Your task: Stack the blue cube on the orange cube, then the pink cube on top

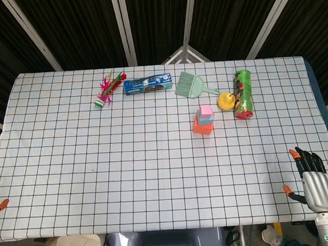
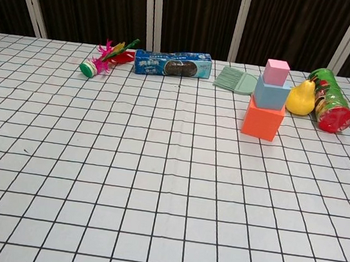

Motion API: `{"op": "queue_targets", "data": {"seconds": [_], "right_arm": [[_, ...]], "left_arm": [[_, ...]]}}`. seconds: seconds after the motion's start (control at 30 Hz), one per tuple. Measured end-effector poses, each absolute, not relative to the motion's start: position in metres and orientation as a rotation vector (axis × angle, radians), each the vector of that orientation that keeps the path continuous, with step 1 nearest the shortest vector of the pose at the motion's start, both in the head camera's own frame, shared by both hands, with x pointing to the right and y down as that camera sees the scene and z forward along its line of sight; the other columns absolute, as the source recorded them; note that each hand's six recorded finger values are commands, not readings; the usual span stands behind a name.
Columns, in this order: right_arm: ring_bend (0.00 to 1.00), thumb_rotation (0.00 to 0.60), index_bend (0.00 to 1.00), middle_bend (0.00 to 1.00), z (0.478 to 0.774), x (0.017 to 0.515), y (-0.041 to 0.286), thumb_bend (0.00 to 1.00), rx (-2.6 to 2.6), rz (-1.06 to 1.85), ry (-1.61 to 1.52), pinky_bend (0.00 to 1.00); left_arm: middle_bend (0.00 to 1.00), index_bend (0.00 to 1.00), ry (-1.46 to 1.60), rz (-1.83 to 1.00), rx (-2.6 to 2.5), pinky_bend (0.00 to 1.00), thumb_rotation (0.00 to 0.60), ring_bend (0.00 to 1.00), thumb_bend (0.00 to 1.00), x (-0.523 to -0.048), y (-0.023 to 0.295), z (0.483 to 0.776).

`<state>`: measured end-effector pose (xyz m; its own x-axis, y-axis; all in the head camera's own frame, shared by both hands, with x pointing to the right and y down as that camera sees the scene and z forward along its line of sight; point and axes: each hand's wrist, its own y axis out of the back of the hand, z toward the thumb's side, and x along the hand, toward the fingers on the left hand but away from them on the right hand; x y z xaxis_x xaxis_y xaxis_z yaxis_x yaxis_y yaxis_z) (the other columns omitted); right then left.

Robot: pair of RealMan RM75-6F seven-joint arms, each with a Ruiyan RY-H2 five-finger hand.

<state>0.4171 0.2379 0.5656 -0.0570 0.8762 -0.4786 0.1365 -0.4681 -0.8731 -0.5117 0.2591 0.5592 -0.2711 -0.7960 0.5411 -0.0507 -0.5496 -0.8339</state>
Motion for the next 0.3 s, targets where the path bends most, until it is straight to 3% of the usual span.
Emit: {"op": "queue_targets", "data": {"seconds": [0.3], "right_arm": [[0.02,0.600,0.00,0.05,0.548,0.430,0.246,0.25,-1.477,1.607,-1.067,0.00]], "left_arm": [[0.01,0.22,1.031,-1.873,-1.467,0.02,0.600,0.00,0.21,-0.509,0.259,0.563]]}}
